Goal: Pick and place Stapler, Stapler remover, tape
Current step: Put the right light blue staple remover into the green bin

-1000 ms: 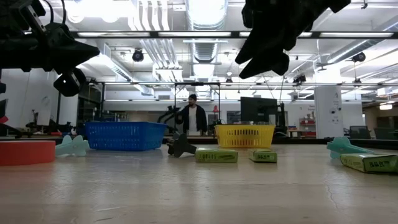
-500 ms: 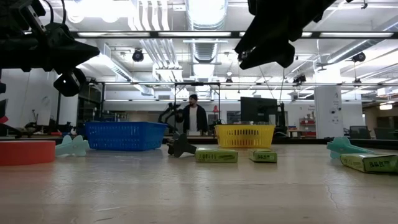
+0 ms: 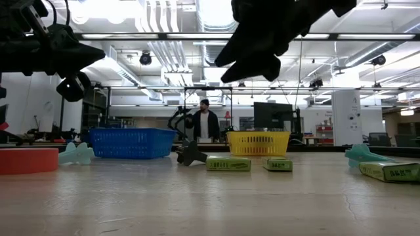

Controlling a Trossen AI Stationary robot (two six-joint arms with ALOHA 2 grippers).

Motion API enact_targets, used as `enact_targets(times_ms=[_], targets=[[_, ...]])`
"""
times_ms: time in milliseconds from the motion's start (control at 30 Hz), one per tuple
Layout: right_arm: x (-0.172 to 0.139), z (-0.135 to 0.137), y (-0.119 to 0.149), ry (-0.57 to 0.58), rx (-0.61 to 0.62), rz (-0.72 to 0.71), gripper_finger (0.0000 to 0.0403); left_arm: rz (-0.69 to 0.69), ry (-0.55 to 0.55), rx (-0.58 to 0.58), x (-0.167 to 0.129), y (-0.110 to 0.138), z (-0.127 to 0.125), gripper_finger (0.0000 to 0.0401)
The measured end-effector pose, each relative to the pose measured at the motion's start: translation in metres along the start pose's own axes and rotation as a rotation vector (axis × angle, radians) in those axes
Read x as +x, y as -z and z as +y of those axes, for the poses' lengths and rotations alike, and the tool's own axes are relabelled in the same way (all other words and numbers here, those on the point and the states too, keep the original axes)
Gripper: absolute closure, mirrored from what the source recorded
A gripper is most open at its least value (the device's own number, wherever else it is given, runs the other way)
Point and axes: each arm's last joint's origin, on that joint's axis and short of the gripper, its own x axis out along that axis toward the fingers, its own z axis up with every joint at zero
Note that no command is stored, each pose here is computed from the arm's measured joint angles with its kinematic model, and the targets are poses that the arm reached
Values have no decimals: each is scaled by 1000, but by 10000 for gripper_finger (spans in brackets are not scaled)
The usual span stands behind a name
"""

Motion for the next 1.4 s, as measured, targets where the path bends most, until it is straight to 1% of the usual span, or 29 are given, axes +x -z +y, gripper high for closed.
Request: enact_targets(times_ms=[100, 233, 367, 467, 633, 833, 967, 1100, 1233, 1333, 1400], targets=[[1, 0, 3, 3, 9, 64, 184, 0, 0, 0, 0, 0, 0, 378], [-5, -6, 13, 79, 50, 196, 184, 2, -1, 0, 0, 0, 0, 378], [-18, -16, 27, 189, 113, 325, 184, 4, -2, -1, 0, 0, 0, 378], [-25, -25, 44, 305, 144, 432, 184, 4, -3, -1, 0, 0, 0, 378], [-32, -35, 62, 429, 213, 528, 184, 5, -4, -1, 1, 0, 0, 378], [-33, -44, 80, 488, 243, 573, 184, 6, -4, -1, 1, 0, 0, 378], [-36, -48, 86, 523, 252, 601, 184, 6, -4, -1, 1, 0, 0, 378], [-41, -49, 86, 526, 259, 594, 184, 6, -4, -1, 1, 0, 0, 378], [-54, -48, 87, 544, 287, 599, 184, 7, -5, -1, 1, 0, 0, 378], [-64, -43, 87, 520, 326, 581, 184, 8, -6, -1, 1, 1, 1, 378], [-70, -41, 88, 496, 378, 576, 184, 7, -6, -1, 1, 1, 1, 378]])
